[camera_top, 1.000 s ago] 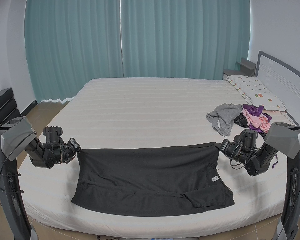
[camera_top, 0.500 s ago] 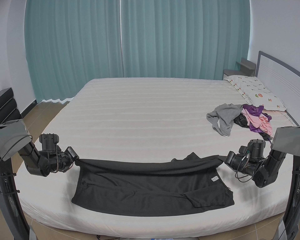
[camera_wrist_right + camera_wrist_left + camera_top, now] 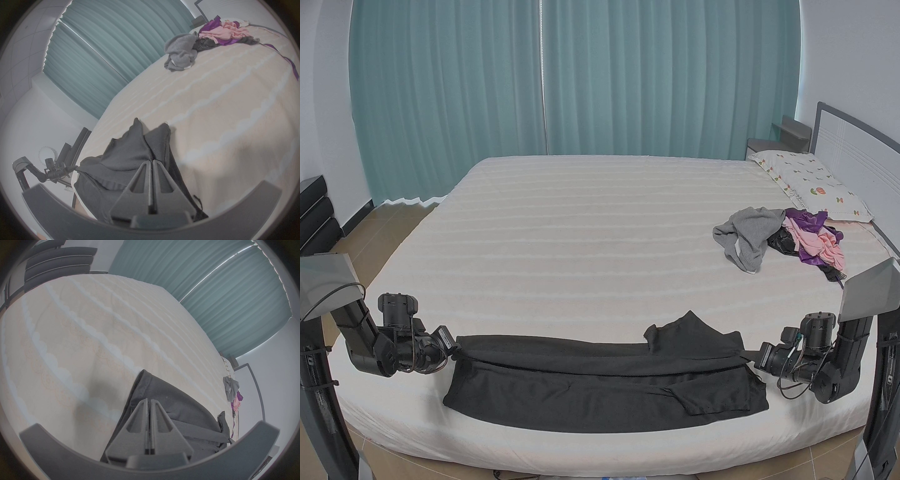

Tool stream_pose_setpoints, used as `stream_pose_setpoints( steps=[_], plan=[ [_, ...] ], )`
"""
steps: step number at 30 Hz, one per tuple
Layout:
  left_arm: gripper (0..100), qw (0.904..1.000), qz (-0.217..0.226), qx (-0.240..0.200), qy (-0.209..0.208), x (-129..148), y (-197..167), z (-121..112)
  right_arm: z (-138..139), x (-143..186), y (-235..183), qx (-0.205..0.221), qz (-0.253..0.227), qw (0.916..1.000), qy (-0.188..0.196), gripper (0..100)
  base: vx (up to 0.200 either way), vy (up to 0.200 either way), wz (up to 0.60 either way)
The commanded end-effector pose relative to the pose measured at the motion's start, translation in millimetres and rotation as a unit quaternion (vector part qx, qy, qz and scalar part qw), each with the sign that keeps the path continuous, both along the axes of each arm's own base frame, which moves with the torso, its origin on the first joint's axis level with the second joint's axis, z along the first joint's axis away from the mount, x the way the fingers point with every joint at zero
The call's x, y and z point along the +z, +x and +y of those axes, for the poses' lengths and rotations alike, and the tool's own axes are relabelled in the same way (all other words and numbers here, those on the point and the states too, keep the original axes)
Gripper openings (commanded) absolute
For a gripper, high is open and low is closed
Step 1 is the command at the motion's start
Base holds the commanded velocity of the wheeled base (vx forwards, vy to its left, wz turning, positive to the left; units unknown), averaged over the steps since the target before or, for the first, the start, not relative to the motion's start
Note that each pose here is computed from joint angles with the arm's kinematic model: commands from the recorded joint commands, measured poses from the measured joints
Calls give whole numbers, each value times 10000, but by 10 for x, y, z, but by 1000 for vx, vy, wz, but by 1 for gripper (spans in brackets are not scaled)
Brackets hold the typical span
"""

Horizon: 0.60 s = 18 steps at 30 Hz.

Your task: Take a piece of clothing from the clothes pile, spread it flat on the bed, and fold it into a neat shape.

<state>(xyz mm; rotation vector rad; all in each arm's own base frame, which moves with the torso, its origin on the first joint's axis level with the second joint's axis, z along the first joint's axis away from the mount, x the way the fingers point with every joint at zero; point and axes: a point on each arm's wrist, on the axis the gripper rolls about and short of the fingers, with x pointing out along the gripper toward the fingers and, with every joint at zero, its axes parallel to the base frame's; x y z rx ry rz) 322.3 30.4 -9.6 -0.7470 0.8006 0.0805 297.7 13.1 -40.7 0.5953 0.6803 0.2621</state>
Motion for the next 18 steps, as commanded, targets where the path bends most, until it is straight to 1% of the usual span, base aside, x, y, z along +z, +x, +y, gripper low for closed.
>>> stream_pose_setpoints(
  steps=[1,2,3,9,11,14,16,18],
  plan=[
    [0,9999,110,-7,-11,-52,-25,-4,-26,-187,-63,-20,324,9995,-27,0,0,0,0],
    [0,9999,111,-2,-16,-52,-25,-4,-40,-200,-65,-35,341,9994,-37,100,0,0,0],
    [100,9999,111,-2,-16,-52,-25,-4,-44,-204,-62,-43,341,9994,-37,100,0,0,0],
    [100,10000,54,-7,-20,-16,-22,-14,-60,-103,-14,-49,97,9999,49,100,0,0,0],
    [100,9999,-94,32,-19,70,9,5,-74,24,60,-102,-178,9997,111,100,0,0,0],
    [100,9992,-364,149,-58,211,92,51,-81,128,198,-257,-359,9984,346,100,0,0,0],
    [100,9987,-449,200,-98,250,133,61,-81,140,240,-299,-367,9980,418,100,0,0,0],
    [100,9971,-666,311,-184,327,301,78,-67,82,337,-349,-141,9979,523,100,0,0,0]
  ],
)
